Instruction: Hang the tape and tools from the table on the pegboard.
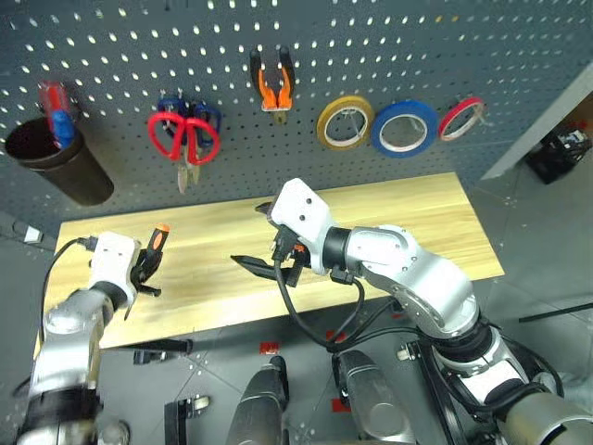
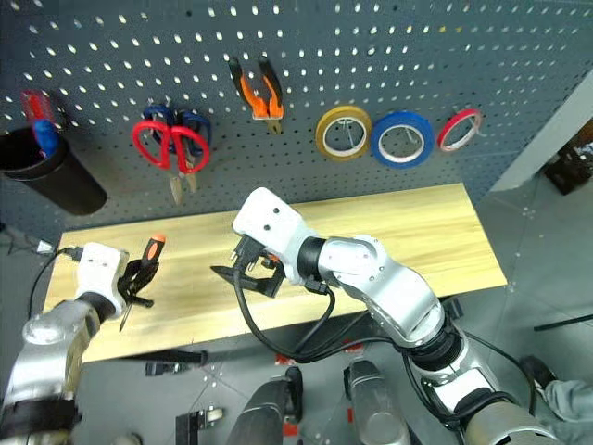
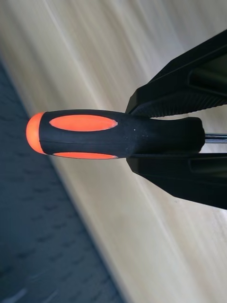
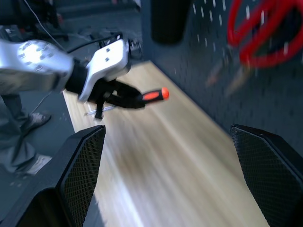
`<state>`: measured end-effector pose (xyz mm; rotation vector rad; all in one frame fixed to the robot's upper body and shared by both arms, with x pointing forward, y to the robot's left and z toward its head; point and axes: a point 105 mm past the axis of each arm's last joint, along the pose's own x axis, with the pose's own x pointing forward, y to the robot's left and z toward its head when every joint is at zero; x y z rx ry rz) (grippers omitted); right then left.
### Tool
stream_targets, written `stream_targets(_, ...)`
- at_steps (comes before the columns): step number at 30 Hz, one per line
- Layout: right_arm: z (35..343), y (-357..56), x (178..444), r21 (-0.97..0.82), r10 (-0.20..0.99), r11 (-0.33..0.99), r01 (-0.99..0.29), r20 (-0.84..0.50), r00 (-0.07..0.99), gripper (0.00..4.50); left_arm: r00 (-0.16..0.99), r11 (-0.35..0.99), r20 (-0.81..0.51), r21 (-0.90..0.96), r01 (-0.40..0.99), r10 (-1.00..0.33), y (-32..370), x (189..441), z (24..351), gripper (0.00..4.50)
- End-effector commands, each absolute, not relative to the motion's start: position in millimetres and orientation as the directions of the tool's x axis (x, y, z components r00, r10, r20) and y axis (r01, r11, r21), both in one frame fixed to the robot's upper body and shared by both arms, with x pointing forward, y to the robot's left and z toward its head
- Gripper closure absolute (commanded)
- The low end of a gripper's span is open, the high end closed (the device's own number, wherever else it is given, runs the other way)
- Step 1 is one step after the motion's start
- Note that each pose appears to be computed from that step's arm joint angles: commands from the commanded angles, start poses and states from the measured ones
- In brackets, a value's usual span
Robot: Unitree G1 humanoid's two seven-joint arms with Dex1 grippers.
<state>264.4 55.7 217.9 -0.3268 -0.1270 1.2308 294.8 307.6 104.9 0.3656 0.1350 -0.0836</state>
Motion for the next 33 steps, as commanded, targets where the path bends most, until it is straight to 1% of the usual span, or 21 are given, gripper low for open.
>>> stream_targets(1, 229, 54, 262, -0.326, 0.953, 0.282, -0.902, -0.016, 0.303, 0.0, 0.991, 0.905, 0.13, 0.415, -0.091, 0.04, 303, 283, 167, 3.78)
stream_targets(3, 231, 52, 267, -0.33, 0.949, 0.298, -0.896, -0.001, 0.315, 0.0, 0.971, 0.902, 0.224, 0.397, -0.168, 0.083, 302, 278, 184, 3.78)
stream_targets(4, 234, 51, 269, -0.332, 0.946, 0.31, -0.891, 0.013, 0.325, 0.0, 0.951, 0.893, 0.284, 0.386, -0.23, 0.122, 306, 274, 196, 3.78)
stream_targets(6, 238, 50, 272, -0.334, 0.942, 0.326, -0.885, 0.031, 0.335, 0.0, 0.918, 0.879, 0.359, 0.365, -0.307, 0.171, 312, 270, 212, 3.78)
stream_targets(9, 247, 50, 275, -0.332, 0.937, 0.346, -0.878, 0.067, 0.344, 0.0, 0.865, 0.861, 0.46, 0.339, -0.38, 0.201, 318, 271, 242, 3.78)
stream_targets(10, 251, 51, 276, -0.329, 0.935, 0.353, -0.876, 0.08, 0.347, 0.0, 0.844, 0.856, 0.493, 0.325, -0.401, 0.209, 321, 273, 254, 3.78)
stream_targets(12, 260, 55, 280, -0.32, 0.926, 0.378, -0.869, 0.114, 0.361, 0.0, 0.782, 0.852, 0.582, 0.273, -0.447, 0.223, 328, 282, 289, 3.78)
stream_targets(14, 266, 59, 284, -0.32, 0.92, 0.393, -0.862, 0.131, 0.37, 0.0, 0.748, 0.856, 0.626, 0.242, -0.457, 0.223, 331, 292, 310, 3.78)
stream_targets(16, 270, 63, 288, -0.327, 0.915, 0.404, -0.854, 0.144, 0.377, 0.0, 0.733, 0.862, 0.651, 0.239, -0.447, 0.2, 330, 305, 324, 3.78)
stream_targets(22, 281, 74, 293, -0.36, 0.91, 0.413, -0.836, 0.176, 0.374, 0.0, 0.713, 0.857, 0.686, 0.272, -0.438, 0.147, 328, 334, 339, 3.78)
stream_targets(25, 284, 77, 294, -0.366, 0.911, 0.413, -0.834, 0.184, 0.37, 0.0, 0.701, 0.84, 0.697, 0.283, -0.463, 0.152, 335, 341, 341, 3.78)
stream_targets(28, 284, 78, 293, -0.365, 0.912, 0.409, -0.836, 0.189, 0.364, 0.0, 0.7, 0.839, 0.697, 0.279, -0.468, 0.158, 340, 347, 338, 3.78)
stream_targets(31, 283, 81, 288, -0.363, 0.921, 0.388, -0.847, 0.189, 0.341, 0.0, 0.717, 0.836, 0.673, 0.279, -0.472, 0.181, 346, 357, 322, 3.78)
stream_targets(33, 283, 82, 286, -0.363, 0.923, 0.383, -0.85, 0.189, 0.335, 0.0, 0.723, 0.836, 0.666, 0.28, -0.472, 0.185, 348, 359, 315, 3.78)
